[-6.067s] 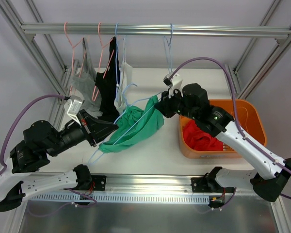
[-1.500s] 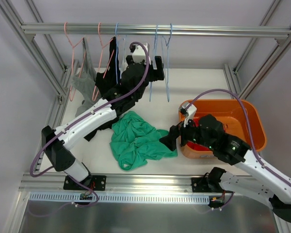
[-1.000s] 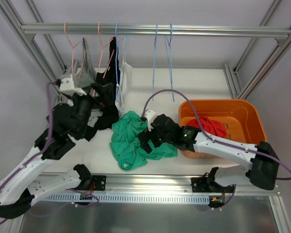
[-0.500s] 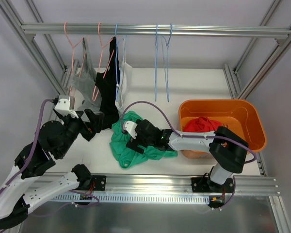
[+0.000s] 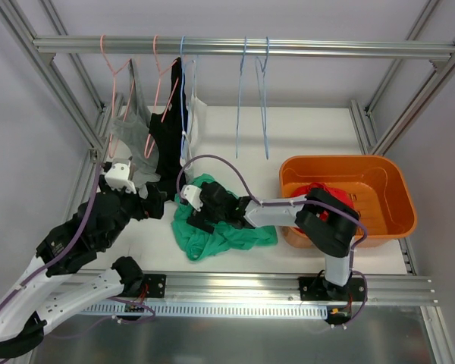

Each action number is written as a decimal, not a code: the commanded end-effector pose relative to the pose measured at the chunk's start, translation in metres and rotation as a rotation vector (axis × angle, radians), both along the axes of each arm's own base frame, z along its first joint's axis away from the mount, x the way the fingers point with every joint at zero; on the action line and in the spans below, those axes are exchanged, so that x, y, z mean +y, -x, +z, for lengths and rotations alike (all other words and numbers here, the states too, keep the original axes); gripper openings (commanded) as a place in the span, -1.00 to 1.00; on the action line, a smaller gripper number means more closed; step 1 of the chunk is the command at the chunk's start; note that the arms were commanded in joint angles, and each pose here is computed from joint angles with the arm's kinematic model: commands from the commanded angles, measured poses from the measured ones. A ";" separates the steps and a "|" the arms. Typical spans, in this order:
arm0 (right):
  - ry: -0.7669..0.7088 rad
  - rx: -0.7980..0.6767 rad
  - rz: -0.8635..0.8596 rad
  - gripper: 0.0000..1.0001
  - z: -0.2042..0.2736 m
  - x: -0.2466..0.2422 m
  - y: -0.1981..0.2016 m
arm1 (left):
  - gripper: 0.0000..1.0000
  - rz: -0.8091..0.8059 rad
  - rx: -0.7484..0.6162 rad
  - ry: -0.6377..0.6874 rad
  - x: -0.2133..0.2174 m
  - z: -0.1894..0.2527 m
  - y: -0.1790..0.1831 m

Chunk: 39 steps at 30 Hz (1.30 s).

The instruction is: Remove the tank top from the hanger

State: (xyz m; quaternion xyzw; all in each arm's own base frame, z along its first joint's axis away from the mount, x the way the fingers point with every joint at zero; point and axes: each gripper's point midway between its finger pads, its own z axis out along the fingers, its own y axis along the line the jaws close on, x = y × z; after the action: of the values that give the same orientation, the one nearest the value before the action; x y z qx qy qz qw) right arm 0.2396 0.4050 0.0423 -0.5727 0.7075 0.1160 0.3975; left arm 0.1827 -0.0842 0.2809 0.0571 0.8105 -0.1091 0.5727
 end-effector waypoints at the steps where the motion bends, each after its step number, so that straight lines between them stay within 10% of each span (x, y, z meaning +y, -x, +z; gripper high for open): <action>1: 0.061 0.168 -0.002 0.99 -0.029 -0.006 0.016 | 0.97 -0.007 -0.010 -0.001 0.002 0.000 0.001; 6: 0.048 0.383 -0.014 0.79 -0.050 -0.015 0.053 | 0.97 -0.017 -0.015 0.004 0.002 0.001 0.003; 12: -0.069 0.559 -0.004 -0.97 -0.040 -0.026 0.097 | 0.97 -0.025 -0.021 0.018 0.002 0.002 0.006; 26: -0.607 0.293 -0.122 -0.99 0.175 -0.067 0.095 | 0.97 0.036 -0.055 0.023 0.017 0.003 0.006; 39: -0.777 -0.010 -0.194 -0.99 0.377 -0.172 0.098 | 0.97 0.085 -0.080 0.038 0.029 0.006 0.006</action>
State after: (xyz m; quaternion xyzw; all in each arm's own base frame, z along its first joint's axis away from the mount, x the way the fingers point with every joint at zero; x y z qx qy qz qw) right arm 0.1416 0.2755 0.3539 -0.3421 0.6898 0.3511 0.5328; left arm 0.1750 -0.0654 0.2854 0.0319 0.7921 -0.1125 0.5990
